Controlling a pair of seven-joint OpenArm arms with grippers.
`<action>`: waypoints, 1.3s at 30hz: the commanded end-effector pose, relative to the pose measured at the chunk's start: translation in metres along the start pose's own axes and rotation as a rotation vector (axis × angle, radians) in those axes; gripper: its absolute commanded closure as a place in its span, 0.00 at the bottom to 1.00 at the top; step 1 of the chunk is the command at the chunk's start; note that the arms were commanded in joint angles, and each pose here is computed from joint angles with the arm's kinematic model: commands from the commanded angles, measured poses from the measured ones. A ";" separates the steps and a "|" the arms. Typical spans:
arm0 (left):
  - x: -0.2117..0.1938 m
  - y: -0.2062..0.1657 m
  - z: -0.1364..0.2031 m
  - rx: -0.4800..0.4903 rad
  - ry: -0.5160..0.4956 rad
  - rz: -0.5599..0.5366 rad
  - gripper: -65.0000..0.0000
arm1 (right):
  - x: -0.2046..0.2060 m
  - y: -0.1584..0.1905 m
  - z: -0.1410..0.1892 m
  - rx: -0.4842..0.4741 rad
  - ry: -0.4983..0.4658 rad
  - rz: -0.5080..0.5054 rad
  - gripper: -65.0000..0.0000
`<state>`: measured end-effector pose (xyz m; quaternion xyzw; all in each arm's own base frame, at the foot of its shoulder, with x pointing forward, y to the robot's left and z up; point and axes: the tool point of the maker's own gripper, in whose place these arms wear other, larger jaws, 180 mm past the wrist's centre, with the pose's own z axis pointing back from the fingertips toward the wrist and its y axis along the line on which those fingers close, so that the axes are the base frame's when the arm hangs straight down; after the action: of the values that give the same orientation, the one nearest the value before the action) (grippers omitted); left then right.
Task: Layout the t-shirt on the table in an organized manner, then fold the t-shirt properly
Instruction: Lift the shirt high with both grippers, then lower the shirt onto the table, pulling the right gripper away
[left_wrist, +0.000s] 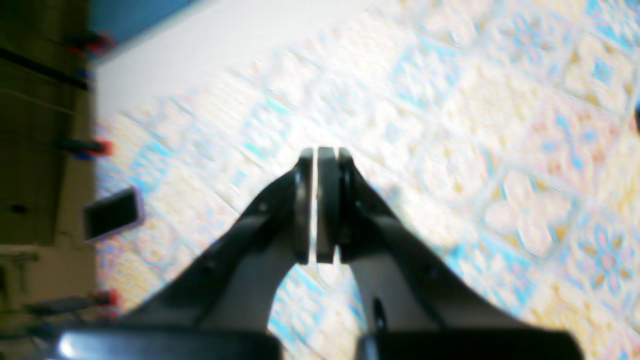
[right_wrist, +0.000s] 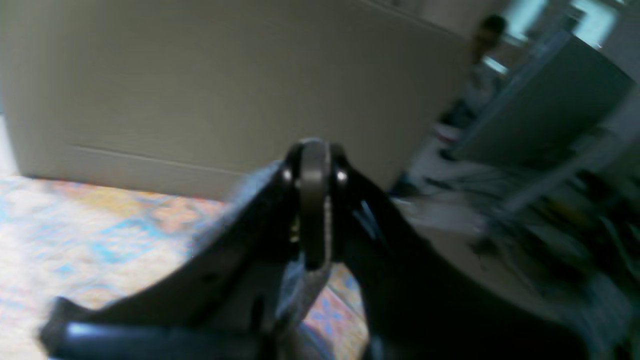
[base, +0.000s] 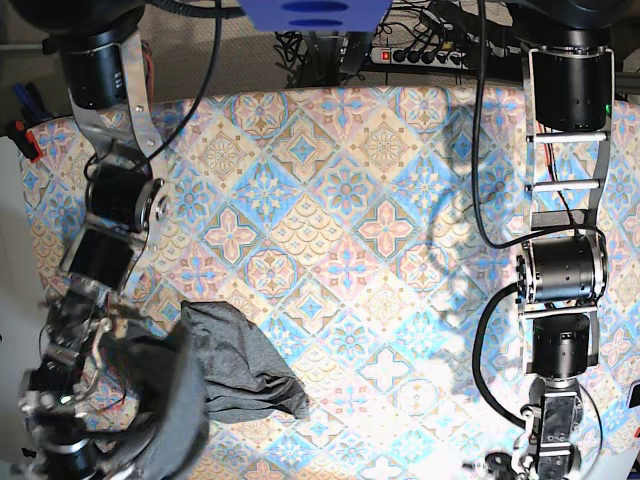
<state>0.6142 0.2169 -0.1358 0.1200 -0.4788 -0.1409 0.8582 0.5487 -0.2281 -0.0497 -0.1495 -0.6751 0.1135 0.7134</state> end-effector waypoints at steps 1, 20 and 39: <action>0.080 0.019 0.035 0.046 -0.207 -0.006 1.00 | 0.028 0.023 0.002 0.058 -0.080 0.030 1.00; 0.065 -0.103 0.075 -0.077 -0.456 -0.084 0.84 | 0.155 0.108 0.119 0.127 -0.544 0.287 1.00; 0.047 -0.274 0.080 -0.448 -0.517 -0.097 0.75 | 0.166 0.135 0.133 0.176 -0.586 0.211 1.00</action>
<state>0.5317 -0.0540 -0.1766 -0.0819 -0.6076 -0.3114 0.7261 0.4388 -0.0350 0.0400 -0.1171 -0.8006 0.2908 0.5107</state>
